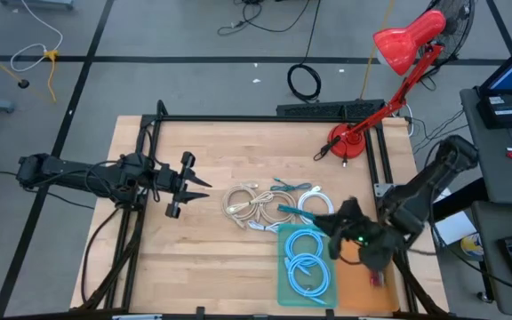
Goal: Pick & Place USB Port
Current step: Put the brown charger cable into the blue bin
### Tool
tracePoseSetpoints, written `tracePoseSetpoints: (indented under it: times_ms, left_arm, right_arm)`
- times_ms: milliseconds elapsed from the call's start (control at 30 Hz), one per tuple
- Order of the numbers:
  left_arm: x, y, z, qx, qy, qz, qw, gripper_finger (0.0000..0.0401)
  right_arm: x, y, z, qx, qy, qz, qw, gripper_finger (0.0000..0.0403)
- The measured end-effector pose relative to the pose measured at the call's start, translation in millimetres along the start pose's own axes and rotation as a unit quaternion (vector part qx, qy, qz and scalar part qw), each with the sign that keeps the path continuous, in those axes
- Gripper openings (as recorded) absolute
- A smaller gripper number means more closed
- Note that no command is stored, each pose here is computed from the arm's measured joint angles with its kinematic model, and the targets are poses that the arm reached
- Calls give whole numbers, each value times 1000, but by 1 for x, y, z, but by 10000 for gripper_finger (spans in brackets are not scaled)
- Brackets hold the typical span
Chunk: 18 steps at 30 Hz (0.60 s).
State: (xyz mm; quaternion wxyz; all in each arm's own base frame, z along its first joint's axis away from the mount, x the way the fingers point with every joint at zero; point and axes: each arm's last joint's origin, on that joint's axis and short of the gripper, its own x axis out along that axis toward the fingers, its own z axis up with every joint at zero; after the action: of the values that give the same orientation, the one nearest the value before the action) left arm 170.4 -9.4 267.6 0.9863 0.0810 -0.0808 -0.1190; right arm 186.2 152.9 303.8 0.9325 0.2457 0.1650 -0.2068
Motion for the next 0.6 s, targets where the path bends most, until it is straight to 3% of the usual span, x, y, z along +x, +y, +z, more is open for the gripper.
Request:
tracePoseSetpoints:
  times_ms: [233,467,600]
  left_arm:
    - [0,0,0,1,-2,0,1000,118]
    - [0,0,0,3,-2,0,1000,118]
    - [0,0,1,3,-3,0,1000,118]
  right_arm:
    - [29,21,51,-177,-144,16,974,57]
    - [60,6,106,-247,-227,62,940,57]
    - [83,-12,128,-262,-241,128,926,57]
